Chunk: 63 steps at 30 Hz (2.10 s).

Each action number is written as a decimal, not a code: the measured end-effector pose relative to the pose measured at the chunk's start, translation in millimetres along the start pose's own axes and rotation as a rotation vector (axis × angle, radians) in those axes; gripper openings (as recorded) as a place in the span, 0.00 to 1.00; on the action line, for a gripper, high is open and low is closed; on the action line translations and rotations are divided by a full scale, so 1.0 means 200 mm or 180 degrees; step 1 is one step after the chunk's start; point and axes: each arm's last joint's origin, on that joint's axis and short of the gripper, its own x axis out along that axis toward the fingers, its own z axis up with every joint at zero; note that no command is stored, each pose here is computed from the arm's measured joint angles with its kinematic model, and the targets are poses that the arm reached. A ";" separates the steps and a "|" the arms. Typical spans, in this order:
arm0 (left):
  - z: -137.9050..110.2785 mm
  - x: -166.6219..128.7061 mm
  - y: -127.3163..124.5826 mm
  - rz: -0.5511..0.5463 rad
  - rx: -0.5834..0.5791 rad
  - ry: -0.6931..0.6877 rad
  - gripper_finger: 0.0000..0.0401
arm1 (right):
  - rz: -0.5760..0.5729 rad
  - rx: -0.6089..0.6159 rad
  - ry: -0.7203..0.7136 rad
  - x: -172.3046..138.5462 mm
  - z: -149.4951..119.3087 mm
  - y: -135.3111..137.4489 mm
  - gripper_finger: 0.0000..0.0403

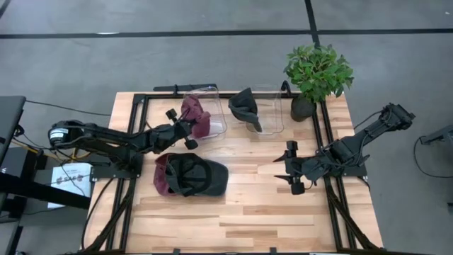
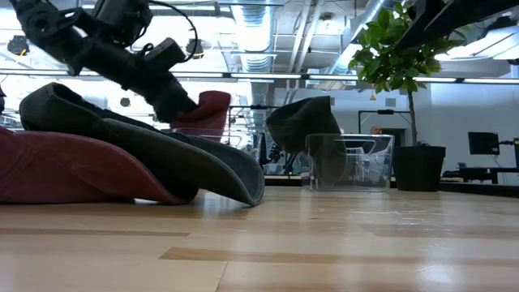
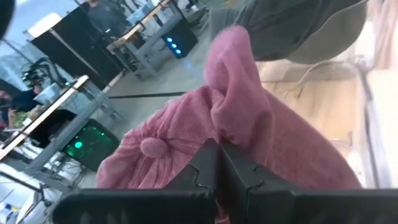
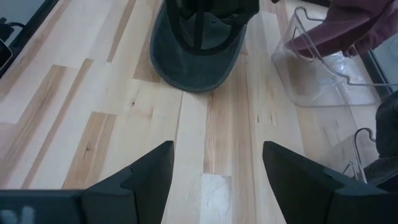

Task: Pick & Place hat
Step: Put the right red cap in the left transparent bin

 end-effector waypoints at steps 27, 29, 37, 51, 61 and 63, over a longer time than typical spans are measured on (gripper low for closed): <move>-0.14 -0.15 -0.08 -0.0412 -0.0348 -0.0838 0.02 | 0.0007 -0.0070 -0.0147 0.00 0.02 0.00 0.59; -0.16 -0.17 -0.08 -0.0495 -0.0364 -0.0923 0.02 | 0.0008 -0.0072 -0.0147 0.00 0.02 0.00 0.59; -0.23 -0.23 -0.07 -0.0697 -0.0542 -0.1251 0.02 | 0.0007 -0.0095 -0.0148 0.00 0.02 0.00 0.59; -0.24 -0.23 -0.04 -0.0431 -0.1021 -0.1108 0.02 | -0.0211 -0.0046 -0.0277 0.00 0.05 -0.01 0.59; -0.14 -0.20 -0.03 -0.0400 -0.1356 -0.1264 0.02 | -0.0601 0.0122 -0.0386 0.05 0.09 -0.16 0.59; -0.11 -0.19 -0.03 -0.0376 -0.1274 -0.1276 0.02 | -0.0620 0.0171 -0.0357 0.05 0.08 -0.19 0.59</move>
